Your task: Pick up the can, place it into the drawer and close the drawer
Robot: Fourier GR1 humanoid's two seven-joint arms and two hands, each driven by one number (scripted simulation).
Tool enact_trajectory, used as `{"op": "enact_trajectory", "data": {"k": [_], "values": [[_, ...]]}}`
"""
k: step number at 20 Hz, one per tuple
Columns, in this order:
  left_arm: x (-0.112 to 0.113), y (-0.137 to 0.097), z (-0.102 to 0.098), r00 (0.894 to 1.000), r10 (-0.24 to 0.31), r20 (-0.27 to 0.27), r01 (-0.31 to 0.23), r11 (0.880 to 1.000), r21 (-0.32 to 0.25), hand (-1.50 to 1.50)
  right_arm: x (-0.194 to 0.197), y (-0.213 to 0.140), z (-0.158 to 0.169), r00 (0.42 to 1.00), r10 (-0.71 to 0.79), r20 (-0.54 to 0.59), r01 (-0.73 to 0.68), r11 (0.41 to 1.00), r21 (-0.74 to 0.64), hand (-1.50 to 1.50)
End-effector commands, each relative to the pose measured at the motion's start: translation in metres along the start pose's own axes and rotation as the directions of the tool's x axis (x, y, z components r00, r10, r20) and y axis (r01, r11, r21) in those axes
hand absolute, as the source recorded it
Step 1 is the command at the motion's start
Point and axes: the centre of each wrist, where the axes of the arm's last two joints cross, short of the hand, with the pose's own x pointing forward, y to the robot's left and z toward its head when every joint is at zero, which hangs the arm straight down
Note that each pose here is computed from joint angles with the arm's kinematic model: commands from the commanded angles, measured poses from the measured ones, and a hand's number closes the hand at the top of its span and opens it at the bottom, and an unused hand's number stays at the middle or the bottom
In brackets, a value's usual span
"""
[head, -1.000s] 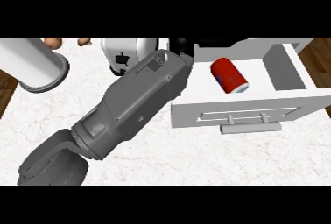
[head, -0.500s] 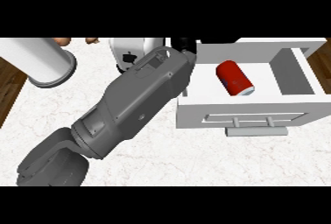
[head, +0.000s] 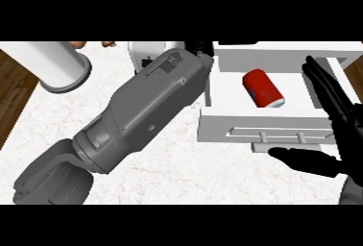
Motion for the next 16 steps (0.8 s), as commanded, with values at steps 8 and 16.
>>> {"op": "enact_trajectory", "data": {"k": [8, 16], "values": [[0.019, 0.030, -0.010, 1.000, -0.028, 0.005, 0.028, 0.999, 0.016, -1.50, -0.038, 0.069, -0.061, 0.954, 0.292, 0.071, -0.300, 0.938, 0.172, -1.50], [0.015, 0.064, -0.014, 1.000, -0.027, 0.011, 0.026, 0.997, 0.066, -1.50, -0.044, 0.137, -0.092, 0.927, 0.375, 0.001, -0.368, 0.910, 0.193, -1.50]]}}
